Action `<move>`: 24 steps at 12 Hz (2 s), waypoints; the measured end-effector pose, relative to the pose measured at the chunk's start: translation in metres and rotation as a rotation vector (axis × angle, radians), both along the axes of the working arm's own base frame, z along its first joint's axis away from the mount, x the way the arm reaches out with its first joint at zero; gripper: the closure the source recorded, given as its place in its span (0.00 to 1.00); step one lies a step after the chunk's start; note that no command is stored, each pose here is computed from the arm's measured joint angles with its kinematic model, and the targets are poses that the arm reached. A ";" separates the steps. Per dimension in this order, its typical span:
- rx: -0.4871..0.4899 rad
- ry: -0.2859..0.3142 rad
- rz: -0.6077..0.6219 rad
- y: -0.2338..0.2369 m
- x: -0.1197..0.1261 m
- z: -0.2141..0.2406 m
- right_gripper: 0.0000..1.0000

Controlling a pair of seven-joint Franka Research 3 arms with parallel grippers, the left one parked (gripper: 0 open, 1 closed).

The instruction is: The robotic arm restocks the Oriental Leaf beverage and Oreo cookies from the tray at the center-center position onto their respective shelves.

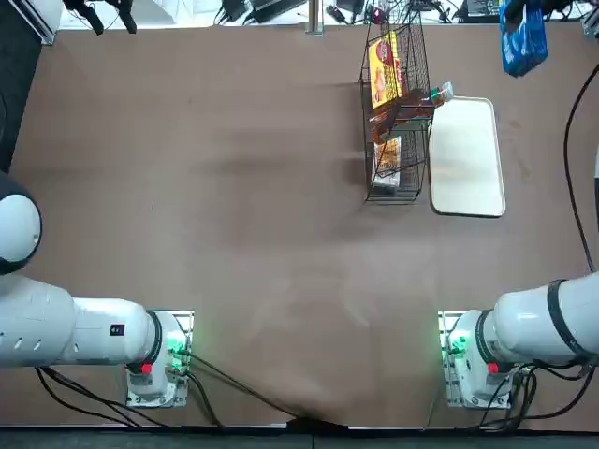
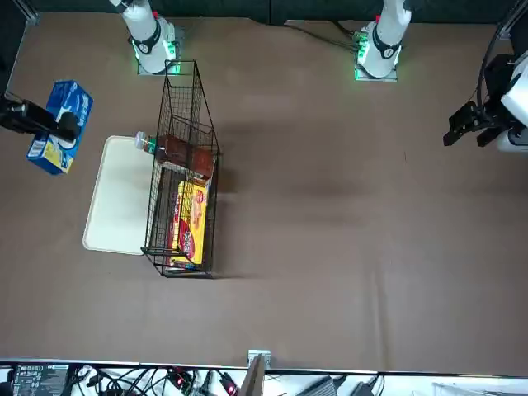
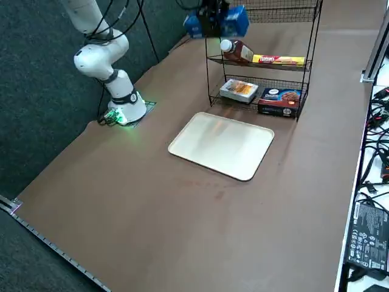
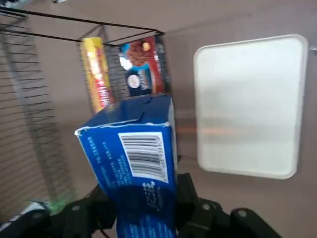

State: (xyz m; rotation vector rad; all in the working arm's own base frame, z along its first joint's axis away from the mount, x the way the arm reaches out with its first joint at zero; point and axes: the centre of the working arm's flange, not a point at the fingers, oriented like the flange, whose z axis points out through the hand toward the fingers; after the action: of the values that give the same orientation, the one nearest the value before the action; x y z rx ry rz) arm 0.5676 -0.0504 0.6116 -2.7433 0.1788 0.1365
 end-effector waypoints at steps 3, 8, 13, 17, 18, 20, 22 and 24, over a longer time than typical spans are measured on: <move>0.050 0.013 -0.053 0.033 -0.002 0.034 0.43; 0.107 0.055 -0.085 0.152 -0.006 0.052 0.44; 0.125 0.044 -0.058 0.204 0.003 0.030 0.44; 0.123 0.069 -0.042 0.224 0.013 0.003 0.40; 0.123 0.073 -0.040 0.227 0.015 -0.001 0.39; 0.122 0.082 -0.036 0.231 0.017 -0.008 0.37; 0.121 0.086 -0.034 0.232 0.018 -0.011 0.17; 0.121 0.086 -0.034 0.232 0.019 -0.012 0.00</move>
State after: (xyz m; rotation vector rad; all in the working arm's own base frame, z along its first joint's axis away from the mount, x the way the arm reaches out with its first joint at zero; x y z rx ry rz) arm 0.5863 0.1816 0.5997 -2.6143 0.2329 0.2479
